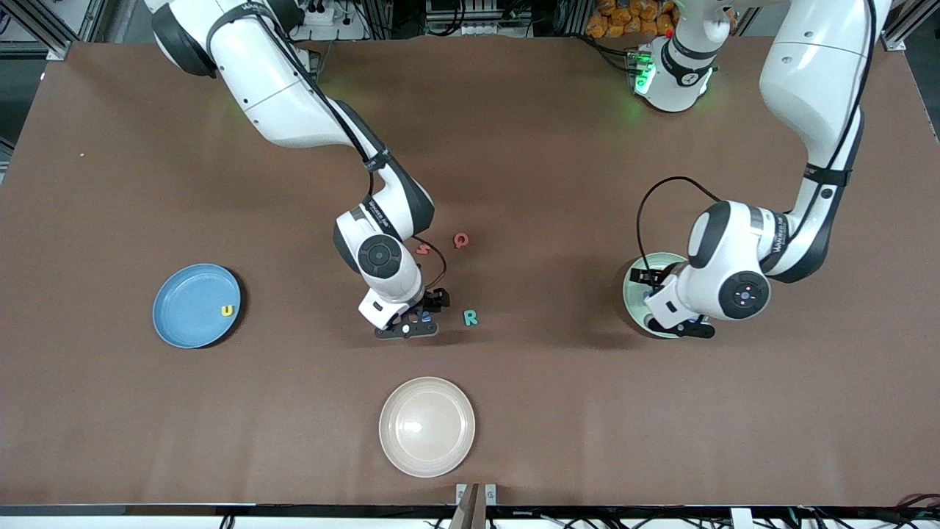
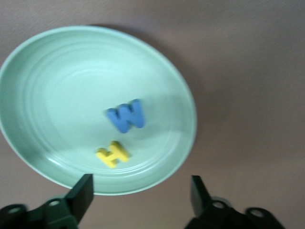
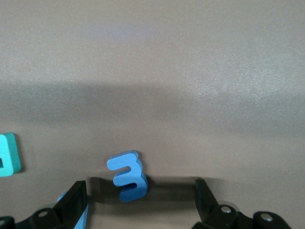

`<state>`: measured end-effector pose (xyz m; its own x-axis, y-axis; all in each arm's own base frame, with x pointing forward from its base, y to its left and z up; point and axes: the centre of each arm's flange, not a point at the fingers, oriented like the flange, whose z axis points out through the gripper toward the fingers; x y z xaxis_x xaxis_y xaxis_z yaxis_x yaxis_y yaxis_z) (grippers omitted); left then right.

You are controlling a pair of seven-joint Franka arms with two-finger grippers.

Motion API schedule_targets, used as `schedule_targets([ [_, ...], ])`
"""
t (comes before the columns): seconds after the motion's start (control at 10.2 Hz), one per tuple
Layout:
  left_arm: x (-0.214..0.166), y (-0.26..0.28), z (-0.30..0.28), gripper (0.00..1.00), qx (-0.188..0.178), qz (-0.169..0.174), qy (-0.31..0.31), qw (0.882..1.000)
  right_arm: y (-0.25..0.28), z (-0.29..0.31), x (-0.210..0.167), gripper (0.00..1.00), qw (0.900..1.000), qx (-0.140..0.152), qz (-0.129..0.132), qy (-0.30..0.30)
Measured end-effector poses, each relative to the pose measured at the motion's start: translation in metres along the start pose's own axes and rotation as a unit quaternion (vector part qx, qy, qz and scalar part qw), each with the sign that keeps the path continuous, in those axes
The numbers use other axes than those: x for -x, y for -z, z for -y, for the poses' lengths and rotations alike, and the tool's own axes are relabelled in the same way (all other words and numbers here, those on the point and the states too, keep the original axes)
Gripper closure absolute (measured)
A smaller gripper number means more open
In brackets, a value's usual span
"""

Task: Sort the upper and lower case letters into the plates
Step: 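Grasp the m with the right gripper while the left gripper grasps teal letter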

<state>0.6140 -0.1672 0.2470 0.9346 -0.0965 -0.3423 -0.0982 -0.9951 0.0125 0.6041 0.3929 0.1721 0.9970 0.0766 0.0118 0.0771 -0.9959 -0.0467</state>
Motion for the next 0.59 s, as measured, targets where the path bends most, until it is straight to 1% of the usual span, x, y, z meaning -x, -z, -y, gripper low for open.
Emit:
schedule_targets([
  [0.1,0.002,0.007,-0.028,0.00,-0.004,-0.011,0.031,0.999,0.000,0.000,0.000,0.00,1.000,0.000,0.000,0.000],
  [0.2,0.004,0.013,-0.057,0.00,-0.004,-0.024,0.059,0.998,0.000,0.000,0.000,0.00,1.000,0.000,0.000,0.000],
  [0.29,0.005,0.015,-0.080,0.00,0.017,-0.036,0.082,0.996,0.000,0.000,0.000,0.00,1.000,0.000,0.000,0.000],
  [0.49,-0.007,0.007,-0.092,0.00,0.084,-0.047,0.126,0.987,0.000,0.002,0.001,0.00,1.000,0.001,-0.001,0.002],
  [0.59,-0.014,0.002,-0.091,0.00,0.097,-0.049,0.148,0.983,0.000,0.004,0.002,0.00,1.000,0.003,-0.002,0.006],
])
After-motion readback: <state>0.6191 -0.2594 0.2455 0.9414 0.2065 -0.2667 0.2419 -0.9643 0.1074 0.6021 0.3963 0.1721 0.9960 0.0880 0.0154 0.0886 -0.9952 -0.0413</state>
